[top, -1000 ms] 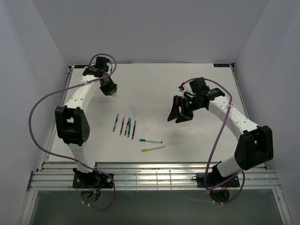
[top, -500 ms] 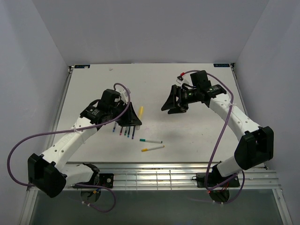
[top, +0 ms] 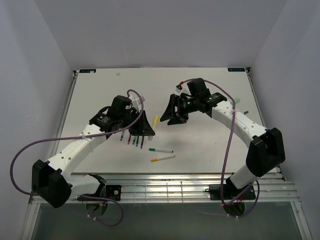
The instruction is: Open the pen caps
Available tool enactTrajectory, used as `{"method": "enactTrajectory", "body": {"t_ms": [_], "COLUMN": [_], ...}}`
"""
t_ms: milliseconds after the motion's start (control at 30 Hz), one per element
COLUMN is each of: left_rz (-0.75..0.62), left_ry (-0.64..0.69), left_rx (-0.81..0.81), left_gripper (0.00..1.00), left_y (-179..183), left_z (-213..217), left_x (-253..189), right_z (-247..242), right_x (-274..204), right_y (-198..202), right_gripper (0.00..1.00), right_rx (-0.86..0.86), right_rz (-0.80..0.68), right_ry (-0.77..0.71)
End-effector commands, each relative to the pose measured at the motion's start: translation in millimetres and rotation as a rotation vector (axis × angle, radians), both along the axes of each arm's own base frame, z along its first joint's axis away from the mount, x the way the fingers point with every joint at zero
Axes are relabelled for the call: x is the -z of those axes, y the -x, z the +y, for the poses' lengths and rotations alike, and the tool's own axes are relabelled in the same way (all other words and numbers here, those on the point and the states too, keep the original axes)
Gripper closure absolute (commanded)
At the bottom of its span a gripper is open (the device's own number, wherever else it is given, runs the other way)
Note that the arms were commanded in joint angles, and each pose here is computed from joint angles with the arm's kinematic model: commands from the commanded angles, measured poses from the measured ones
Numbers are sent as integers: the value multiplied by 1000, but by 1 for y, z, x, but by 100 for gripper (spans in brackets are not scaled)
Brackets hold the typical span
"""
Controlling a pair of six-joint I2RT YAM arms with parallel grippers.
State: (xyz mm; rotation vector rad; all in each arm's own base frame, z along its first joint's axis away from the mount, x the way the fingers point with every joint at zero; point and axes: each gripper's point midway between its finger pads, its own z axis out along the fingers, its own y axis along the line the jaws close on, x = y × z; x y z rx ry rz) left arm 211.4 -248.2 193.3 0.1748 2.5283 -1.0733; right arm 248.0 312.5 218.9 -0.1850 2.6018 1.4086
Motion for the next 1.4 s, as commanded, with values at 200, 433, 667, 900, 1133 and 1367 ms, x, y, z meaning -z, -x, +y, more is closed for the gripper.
{"method": "enactTrajectory", "body": {"t_ms": [200,433,667,900,1133,1367], "left_rz": [-78,-76,-73,-55,-21,-43], "left_ry": [42,41,35,23,4,-15], "left_rx": [77,84,87,93,117,109], "left_gripper": [100,100,100,100,100,100], "left_y": [-8,-5,-6,-5,5,7], "left_z": [-15,-15,-15,-15,-12,-9], "left_x": [-22,-19,-17,-9,9,11], "right_z": [32,44,51,53,28,8], "right_x": [-1,8,13,11,7,-18], "right_y": [-13,-19,-21,-33,-82,-122], "right_gripper": [40,44,78,92,92,92], "right_rx": [29,40,37,88,324,440], "right_rz": [-28,-5,16,-7,0,-38], "right_ry": [7,27,23,39,91,128]}}
